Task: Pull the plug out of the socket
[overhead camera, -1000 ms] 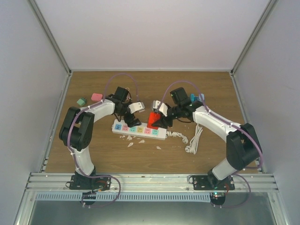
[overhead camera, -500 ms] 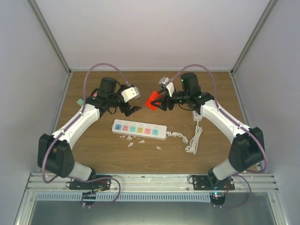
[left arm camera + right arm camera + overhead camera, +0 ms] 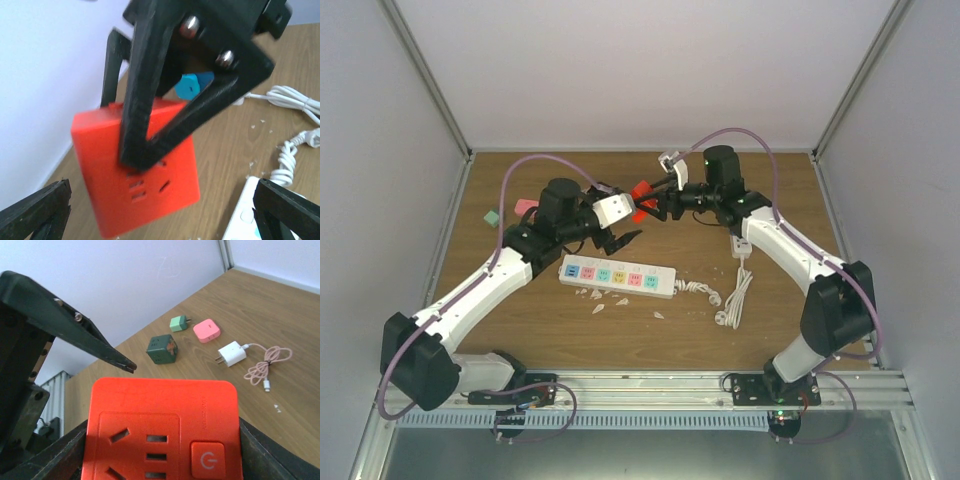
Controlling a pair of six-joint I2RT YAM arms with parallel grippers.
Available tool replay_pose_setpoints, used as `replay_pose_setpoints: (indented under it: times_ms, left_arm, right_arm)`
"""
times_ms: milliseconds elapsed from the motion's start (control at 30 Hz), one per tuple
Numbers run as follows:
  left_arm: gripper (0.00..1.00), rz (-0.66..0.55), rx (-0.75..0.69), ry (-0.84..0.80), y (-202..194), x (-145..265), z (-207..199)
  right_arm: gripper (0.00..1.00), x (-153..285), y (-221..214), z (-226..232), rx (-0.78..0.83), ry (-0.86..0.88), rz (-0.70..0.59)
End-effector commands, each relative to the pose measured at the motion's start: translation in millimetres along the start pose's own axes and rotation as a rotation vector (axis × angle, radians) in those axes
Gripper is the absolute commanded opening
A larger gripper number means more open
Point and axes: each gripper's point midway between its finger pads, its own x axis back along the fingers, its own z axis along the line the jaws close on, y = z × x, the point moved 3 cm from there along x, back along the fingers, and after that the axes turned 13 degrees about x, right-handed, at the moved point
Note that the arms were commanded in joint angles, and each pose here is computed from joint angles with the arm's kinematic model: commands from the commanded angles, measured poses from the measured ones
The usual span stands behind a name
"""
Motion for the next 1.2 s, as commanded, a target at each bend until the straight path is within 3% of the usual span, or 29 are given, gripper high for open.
replay_pose_setpoints:
  times_ms: [0, 133, 333, 433, 533, 667, 833, 1167]
  left_arm:
    - [0.99, -0.098, -0.052, 0.096, 37, -2, 0]
    - [0.98, -0.073, -0.075, 0.145, 38, -11, 0]
    - [0.88, -0.03, -0.069, 0.219, 33, -20, 11]
    - [0.78, -0.015, -0.071, 0.206, 32, -23, 10]
    - [0.61, -0.001, -0.065, 0.214, 31, -24, 13]
    - [0.45, 0.016, -0.044, 0.198, 27, -21, 16]
    - [0.36, 0.054, -0.018, 0.135, 14, -16, 20]
    - [0.34, 0.193, 0.164, 0.142, -39, 9, 89]
  right_arm:
    - [0.32, -1, 15, 2, -0.07, 0.061, -0.077]
    - [0.33, 2, 17, 6, -0.118, 0.071, -0.103]
    - [0.33, 7, 18, 15, -0.144, 0.099, -0.13]
    - [0.35, 9, 16, 19, -0.149, 0.109, -0.137]
    - [0.39, 10, 12, 20, -0.161, 0.119, -0.136]
    - [0.56, 10, 9, 21, -0.15, 0.115, -0.129]
    - [0.99, 12, 4, 15, -0.098, 0.097, -0.098]
    - [1.0, 22, -37, 16, 0.144, 0.11, 0.09]
